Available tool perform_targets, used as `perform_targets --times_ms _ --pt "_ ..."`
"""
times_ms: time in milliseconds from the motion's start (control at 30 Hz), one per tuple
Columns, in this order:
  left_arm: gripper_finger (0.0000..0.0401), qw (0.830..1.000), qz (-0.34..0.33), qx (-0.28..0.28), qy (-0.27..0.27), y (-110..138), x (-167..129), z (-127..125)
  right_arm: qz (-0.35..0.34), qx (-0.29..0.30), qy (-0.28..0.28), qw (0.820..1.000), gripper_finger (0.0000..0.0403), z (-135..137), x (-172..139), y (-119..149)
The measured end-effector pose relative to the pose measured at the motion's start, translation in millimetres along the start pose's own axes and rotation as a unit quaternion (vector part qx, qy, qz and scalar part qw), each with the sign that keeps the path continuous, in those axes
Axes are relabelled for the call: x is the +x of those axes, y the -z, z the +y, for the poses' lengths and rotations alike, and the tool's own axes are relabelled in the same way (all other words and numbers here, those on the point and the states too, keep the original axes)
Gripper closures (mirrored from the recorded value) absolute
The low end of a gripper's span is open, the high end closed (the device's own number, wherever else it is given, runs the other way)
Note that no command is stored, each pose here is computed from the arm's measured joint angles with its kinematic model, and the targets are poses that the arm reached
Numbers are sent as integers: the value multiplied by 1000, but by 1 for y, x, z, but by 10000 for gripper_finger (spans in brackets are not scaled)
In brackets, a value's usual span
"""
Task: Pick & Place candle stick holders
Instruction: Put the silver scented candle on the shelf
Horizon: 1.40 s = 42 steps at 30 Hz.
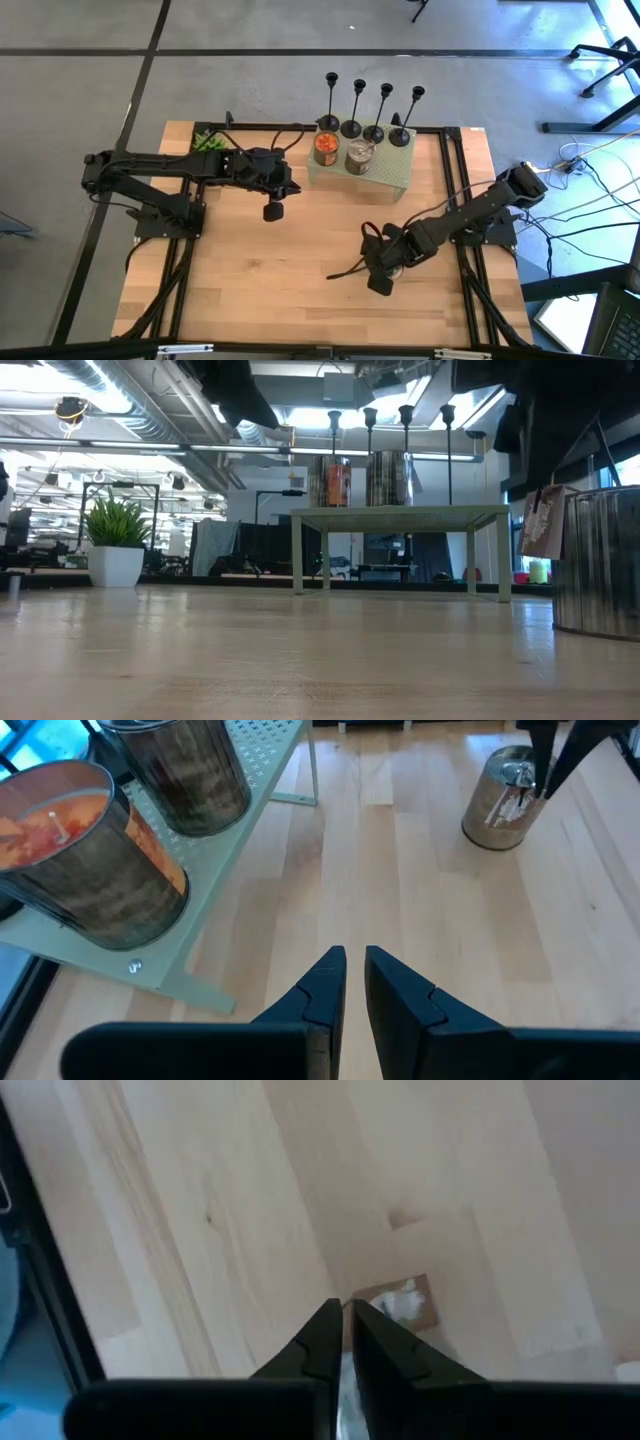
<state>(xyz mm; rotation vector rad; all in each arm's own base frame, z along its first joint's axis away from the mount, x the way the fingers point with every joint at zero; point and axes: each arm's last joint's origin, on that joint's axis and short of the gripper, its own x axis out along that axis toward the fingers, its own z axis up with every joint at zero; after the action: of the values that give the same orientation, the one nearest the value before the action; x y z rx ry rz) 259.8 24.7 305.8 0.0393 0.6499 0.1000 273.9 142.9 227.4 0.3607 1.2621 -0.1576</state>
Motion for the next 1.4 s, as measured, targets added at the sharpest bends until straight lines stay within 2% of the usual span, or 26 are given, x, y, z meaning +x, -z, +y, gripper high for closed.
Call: perform_targets --times_ms 833,967,1200,1400 --pt "365 1000 -4 3 -6 -1 0 0 -29 17 20 999 373 -6 0 -8" --pt "365 1000 -4 3 -6 -1 0 0 -17 53 34 998 373 -7 0 -4" --pt "365 1000 -4 3 -5 -1 0 0 -27 100 17 994 373 -3 -2 -3" --pt "365 1000 -4 3 -5 -1 0 0 -61 184 12 981 371 4 -11 2"
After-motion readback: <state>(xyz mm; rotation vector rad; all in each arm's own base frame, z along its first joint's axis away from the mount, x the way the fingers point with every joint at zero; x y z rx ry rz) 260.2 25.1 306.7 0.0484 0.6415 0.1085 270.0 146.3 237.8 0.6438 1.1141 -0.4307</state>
